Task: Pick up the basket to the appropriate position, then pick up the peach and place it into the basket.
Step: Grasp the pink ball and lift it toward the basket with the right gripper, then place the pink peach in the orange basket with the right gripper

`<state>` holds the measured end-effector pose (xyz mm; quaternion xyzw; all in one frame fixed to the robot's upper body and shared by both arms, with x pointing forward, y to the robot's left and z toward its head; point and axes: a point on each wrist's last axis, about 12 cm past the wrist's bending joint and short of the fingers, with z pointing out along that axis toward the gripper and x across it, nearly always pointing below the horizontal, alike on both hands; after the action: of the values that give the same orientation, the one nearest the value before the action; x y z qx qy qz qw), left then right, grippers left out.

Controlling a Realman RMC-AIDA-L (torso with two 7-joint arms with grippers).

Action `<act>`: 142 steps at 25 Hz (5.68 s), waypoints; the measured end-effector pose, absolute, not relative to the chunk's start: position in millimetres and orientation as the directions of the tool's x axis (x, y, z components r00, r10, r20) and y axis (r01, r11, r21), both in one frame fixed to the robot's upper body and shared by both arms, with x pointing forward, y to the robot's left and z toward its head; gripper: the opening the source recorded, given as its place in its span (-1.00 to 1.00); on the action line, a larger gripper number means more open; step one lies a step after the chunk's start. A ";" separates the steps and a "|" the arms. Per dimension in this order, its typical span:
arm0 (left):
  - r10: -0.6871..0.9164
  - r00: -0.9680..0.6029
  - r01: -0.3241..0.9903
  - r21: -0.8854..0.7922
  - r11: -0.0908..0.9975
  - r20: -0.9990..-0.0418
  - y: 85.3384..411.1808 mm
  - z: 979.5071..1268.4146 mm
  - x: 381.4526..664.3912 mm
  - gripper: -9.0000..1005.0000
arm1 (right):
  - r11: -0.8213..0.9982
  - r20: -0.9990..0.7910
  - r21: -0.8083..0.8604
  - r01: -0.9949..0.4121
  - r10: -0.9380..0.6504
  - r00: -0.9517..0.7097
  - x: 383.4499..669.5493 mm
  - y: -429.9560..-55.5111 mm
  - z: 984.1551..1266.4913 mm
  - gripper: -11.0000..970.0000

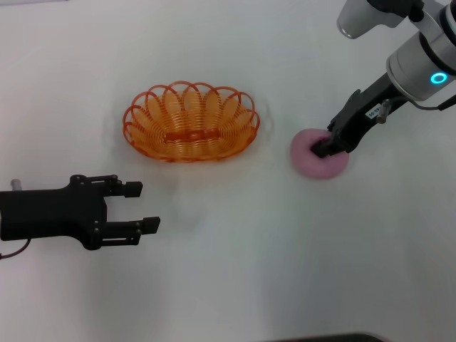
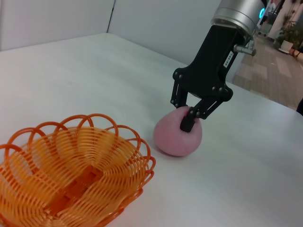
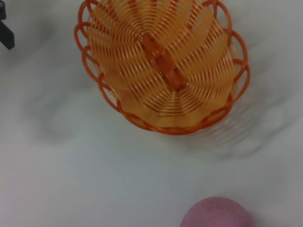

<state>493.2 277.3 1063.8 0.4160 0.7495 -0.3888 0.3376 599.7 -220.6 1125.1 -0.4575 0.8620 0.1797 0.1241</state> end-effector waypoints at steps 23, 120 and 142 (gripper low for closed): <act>0.357 -0.431 0.885 -0.310 0.348 -0.829 276.6 1063.8 492.3 0.50 | 0.514 -0.370 0.198 -0.834 -0.749 -0.550 598.8 -221.1 1125.0 -0.88; 0.334 -0.417 0.897 -0.324 0.299 -0.845 269.8 1068.5 492.8 0.50 | 0.332 -0.851 0.122 -0.935 -0.450 -0.271 627.4 -122.1 1129.5 0.52; 0.325 -0.423 0.893 -0.330 0.305 -0.845 270.1 1067.5 492.6 0.50 | 0.321 -0.866 0.152 -0.935 -0.413 -0.283 606.5 -158.8 1127.1 0.81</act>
<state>492.6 270.1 1067.5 0.4158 0.7328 -0.4179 0.3397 606.5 -158.8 1127.1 -0.4671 0.7212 0.3483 0.3746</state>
